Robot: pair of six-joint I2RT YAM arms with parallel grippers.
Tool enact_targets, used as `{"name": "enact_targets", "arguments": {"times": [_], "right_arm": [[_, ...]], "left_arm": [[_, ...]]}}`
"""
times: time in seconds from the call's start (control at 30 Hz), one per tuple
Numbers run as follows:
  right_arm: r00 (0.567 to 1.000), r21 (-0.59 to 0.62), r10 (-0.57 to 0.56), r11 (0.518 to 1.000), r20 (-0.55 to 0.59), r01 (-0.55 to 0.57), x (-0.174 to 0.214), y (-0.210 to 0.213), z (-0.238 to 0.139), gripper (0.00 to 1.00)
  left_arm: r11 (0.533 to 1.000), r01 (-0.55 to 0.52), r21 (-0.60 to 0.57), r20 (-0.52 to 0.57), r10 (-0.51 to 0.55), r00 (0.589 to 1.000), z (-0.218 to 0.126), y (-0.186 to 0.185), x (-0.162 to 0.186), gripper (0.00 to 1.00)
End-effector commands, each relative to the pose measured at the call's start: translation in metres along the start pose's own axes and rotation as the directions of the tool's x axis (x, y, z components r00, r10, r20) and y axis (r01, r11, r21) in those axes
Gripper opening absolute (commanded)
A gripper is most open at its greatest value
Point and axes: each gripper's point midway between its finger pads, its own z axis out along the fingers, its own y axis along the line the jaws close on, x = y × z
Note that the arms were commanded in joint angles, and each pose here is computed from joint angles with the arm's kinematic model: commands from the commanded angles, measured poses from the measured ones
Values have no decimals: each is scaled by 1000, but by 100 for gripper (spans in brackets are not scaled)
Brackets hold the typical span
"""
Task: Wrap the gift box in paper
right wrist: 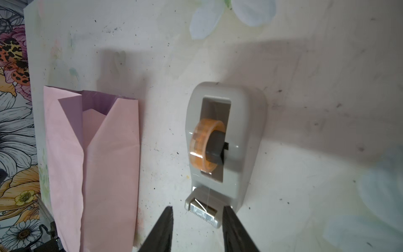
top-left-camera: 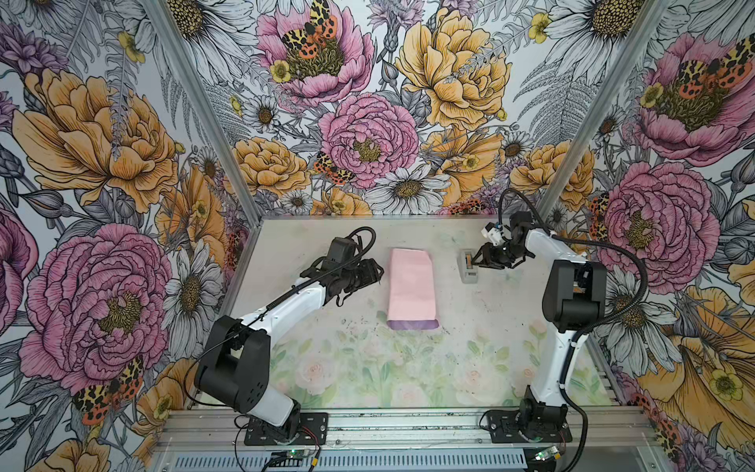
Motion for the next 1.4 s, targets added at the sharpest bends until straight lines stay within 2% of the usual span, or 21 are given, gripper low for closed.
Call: {"name": "enact_targets", "arguments": {"times": [0.0,0.5,0.93,1.37], "right_arm": [[998,-58,-48,997,32,50,-15,2,-5,39],[998,-196,-51,980,-42,42,11,10,8,32],[997,-190,-30,982,-74,15,15,0,22,32],[997,-320,-29,948,-72,5,12,10,29,27]], "left_arm": [[999,-8,35,36,7,999,-5,-5,-10,66],[999,12,39,20,-13,1000,9,-3,-9,65],[999,7,44,23,-8,1000,8,-4,-8,65],[999,4,46,36,-6,999,5,-4,-9,65]]}}
